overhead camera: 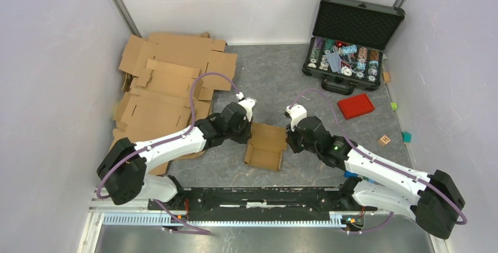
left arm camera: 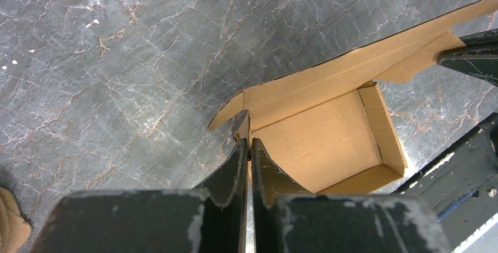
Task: Fold the paper box
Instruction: Close the paper box at the center of the board.
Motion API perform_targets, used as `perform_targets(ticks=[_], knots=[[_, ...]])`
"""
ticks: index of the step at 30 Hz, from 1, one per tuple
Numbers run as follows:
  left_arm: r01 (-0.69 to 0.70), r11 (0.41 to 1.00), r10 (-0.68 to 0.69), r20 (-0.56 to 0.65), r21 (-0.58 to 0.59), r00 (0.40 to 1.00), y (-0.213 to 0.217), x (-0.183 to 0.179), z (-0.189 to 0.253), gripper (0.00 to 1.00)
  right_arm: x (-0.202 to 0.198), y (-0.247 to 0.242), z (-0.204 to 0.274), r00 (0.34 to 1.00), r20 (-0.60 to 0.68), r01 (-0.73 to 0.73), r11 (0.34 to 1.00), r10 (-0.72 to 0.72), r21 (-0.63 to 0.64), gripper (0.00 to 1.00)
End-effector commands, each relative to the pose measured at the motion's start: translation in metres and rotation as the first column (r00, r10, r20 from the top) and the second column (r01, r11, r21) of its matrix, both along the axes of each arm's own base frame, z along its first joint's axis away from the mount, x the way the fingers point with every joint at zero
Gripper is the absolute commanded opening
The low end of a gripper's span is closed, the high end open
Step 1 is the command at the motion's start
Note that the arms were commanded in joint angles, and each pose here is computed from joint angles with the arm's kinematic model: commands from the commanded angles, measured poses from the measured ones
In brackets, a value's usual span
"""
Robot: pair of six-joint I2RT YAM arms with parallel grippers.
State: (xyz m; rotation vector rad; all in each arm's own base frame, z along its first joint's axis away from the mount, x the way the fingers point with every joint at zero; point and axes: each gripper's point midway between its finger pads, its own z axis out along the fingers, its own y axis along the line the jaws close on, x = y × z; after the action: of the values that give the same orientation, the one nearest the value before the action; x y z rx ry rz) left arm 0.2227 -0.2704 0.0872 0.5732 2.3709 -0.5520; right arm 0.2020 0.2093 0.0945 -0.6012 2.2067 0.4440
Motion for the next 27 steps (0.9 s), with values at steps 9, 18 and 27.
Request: perform_targets(ticks=[9, 18, 27], knots=[[0.040, 0.995, -0.037, 0.031, -0.093, 0.999, -0.016, 0.002, 0.027, 0.02, 0.008, 0.019, 0.023, 0.999, -0.001, 0.048, 0.989, -0.049, 0.143, 0.07], [-0.016, 0.993, 0.020, 0.034, -0.113, 0.999, -0.014, 0.005, 0.031, 0.02, 0.015, 0.027, 0.032, 0.995, 0.007, 0.094, 0.969, -0.098, 0.228, 0.02], [-0.098, 0.990, 0.108, 0.093, -0.104, 0.990, -0.007, 0.023, 0.037, 0.02, 0.036, 0.034, 0.041, 0.986, 0.064, 0.137, 0.963, -0.156, 0.231, 0.00]])
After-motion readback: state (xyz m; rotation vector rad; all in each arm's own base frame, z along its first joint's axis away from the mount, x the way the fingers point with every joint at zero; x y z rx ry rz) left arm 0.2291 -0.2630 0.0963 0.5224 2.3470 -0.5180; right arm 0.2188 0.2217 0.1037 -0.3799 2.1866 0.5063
